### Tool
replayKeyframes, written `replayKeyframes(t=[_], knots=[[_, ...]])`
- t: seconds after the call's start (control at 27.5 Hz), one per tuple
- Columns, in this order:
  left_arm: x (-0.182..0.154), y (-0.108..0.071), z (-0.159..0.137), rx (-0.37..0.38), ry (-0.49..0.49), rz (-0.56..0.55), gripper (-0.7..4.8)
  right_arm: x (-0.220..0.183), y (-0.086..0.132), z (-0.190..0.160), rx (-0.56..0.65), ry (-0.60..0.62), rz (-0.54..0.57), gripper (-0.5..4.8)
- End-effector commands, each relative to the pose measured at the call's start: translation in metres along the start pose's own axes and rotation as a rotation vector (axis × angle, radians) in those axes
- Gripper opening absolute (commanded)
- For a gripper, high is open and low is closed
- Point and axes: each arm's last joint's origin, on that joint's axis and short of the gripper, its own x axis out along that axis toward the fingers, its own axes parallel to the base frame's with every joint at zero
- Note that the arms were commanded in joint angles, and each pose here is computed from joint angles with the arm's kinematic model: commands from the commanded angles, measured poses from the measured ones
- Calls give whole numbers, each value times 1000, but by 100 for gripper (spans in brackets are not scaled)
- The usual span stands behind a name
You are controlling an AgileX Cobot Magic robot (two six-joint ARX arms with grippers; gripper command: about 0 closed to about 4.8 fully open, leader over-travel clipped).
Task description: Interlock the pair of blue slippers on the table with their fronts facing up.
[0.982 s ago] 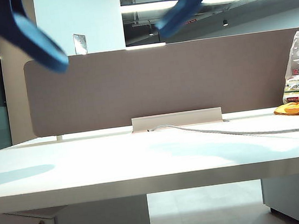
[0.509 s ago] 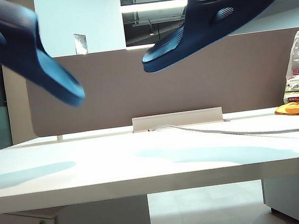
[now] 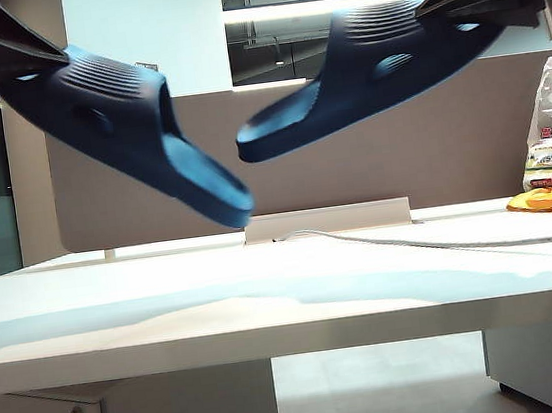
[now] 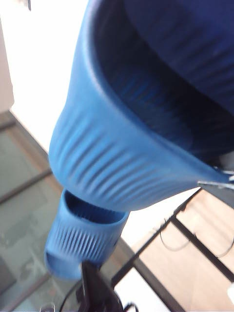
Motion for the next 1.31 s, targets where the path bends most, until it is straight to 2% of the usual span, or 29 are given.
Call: replayKeyframes(t=[0.04, 0.18, 0.29, 0.47, 0.65, 0.8, 1.02, 1.16, 1.31], knots=[[9, 4, -1, 18, -8, -87, -6, 6, -5, 5, -18, -26, 69, -2], [19, 12, -8, 9, 14, -133, -6, 14, -17, 1, 14, -16, 111, -2], [25, 15, -8, 4, -12, -159, -6, 19, -24, -4, 31, 5, 147, -2], [30, 20, -11, -4, -22, -162, -6, 20, -24, -3, 5, 16, 224, -2], [41, 27, -16, -81, -36, -220, -6, 19, -21, -2, -7, 22, 277, -2], [46, 30, -16, -124, -82, -270, -6, 19, -21, -1, -13, 21, 282, -2], [52, 35, -22, -178, -78, -292, -6, 20, -22, 0, -27, 10, 273, -2], [55, 38, -23, -224, -102, -310, -6, 26, -30, -6, 5, 9, 239, -2], [60, 44, -31, -289, -84, -308, -6, 36, -40, -12, 39, 8, 246, -2]])
